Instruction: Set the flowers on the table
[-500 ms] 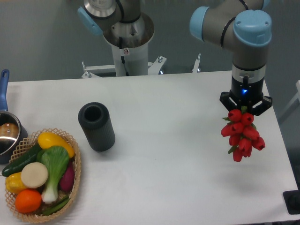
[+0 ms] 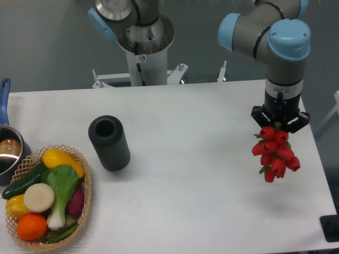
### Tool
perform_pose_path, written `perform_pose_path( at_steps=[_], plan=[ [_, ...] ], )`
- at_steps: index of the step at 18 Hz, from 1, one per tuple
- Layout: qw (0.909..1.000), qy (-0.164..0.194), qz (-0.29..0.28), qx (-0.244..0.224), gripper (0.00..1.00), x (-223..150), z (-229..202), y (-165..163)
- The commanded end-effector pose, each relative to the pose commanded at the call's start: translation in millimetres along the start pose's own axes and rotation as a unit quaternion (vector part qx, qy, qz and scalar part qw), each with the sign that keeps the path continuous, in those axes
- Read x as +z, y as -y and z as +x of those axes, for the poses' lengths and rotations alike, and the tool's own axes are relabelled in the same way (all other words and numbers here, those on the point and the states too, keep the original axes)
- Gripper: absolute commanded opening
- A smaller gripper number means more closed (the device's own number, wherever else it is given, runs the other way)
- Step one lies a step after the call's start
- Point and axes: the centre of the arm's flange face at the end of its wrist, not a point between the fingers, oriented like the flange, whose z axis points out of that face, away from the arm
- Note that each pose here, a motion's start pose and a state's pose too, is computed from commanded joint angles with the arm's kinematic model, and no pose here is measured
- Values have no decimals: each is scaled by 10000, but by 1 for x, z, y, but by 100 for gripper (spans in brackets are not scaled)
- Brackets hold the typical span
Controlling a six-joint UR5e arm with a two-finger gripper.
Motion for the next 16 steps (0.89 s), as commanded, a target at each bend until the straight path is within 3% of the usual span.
perform_pose_path(
  at_steps=[5,7,11,12,13,16],
  plan=[
    [9996,-253,-30,154,1,33,16,19],
    [9993,-299,-29,212,8,38,25,30],
    [9995,-299,-8,18,41,36,40,47],
    [9996,-268,11,-82,67,36,40,48],
    [9996,-202,4,-211,100,36,38,48],
    [9993,-143,66,-328,100,37,40,47]
  ],
)
